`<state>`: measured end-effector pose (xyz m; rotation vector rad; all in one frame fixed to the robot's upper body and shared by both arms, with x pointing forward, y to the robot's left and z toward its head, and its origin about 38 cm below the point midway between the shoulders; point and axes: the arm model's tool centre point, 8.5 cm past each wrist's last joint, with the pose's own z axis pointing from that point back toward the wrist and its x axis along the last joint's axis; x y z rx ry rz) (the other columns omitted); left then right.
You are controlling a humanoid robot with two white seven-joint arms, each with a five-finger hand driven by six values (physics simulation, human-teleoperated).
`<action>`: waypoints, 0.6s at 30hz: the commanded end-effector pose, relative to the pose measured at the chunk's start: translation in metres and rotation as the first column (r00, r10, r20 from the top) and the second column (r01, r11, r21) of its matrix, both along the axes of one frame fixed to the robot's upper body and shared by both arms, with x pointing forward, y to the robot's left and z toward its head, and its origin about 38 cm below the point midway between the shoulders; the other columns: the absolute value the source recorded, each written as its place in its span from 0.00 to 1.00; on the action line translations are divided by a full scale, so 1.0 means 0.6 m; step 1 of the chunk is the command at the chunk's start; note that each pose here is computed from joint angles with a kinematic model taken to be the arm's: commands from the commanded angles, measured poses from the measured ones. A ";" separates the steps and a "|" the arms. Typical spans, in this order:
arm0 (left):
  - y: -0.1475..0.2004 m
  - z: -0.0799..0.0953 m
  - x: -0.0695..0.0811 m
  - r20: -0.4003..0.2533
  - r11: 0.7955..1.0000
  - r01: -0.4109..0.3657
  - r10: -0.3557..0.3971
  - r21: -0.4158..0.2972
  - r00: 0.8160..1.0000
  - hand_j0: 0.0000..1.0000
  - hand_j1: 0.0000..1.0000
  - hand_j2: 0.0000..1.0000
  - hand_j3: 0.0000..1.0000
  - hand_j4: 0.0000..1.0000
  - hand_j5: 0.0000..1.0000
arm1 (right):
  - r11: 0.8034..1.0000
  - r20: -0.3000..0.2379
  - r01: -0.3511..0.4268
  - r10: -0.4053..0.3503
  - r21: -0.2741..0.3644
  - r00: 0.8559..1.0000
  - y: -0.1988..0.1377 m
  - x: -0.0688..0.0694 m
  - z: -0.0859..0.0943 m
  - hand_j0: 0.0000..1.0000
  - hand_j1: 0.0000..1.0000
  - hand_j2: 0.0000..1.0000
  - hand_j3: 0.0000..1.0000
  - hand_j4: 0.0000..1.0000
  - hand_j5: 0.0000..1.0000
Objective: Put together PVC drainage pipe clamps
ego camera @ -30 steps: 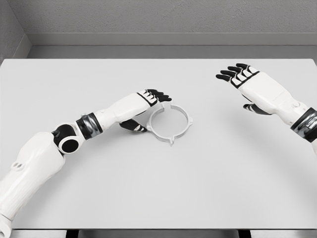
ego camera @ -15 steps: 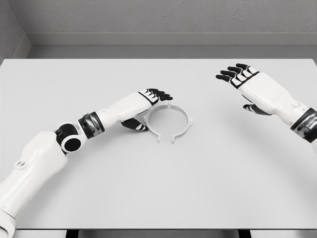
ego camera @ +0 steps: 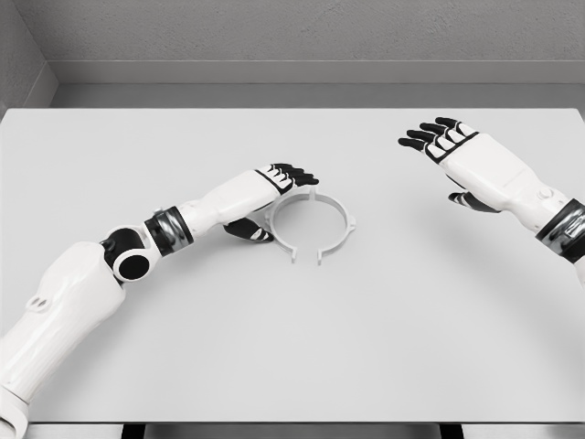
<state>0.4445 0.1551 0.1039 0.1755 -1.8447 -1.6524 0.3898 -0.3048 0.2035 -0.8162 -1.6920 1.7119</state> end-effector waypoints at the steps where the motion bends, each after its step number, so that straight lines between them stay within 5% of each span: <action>1: 0.000 0.001 0.000 -0.002 1.000 -0.002 0.002 -0.007 1.000 1.00 1.00 1.00 1.00 1.00 1.00 | 1.000 0.000 0.000 0.000 0.005 1.000 0.000 0.000 0.001 1.00 1.00 1.00 1.00 1.00 1.00; 3: 0.000 0.001 0.000 -0.002 1.000 -0.002 0.002 -0.007 1.000 1.00 1.00 1.00 1.00 1.00 1.00 | 1.000 0.000 0.000 0.000 0.005 1.000 0.000 0.000 0.001 1.00 1.00 1.00 1.00 1.00 1.00; 4: 0.180 0.114 0.057 0.125 0.984 -0.158 0.147 0.080 0.981 1.00 1.00 1.00 1.00 1.00 1.00 | 0.999 -0.010 -0.025 0.025 0.029 1.000 0.024 0.001 -0.010 1.00 1.00 1.00 1.00 1.00 1.00; 18: 0.169 0.114 0.068 0.119 0.985 -0.167 0.160 0.052 0.980 1.00 1.00 1.00 1.00 1.00 1.00 | 0.999 -0.011 -0.022 0.023 0.029 1.000 0.022 0.000 -0.011 1.00 1.00 1.00 1.00 1.00 1.00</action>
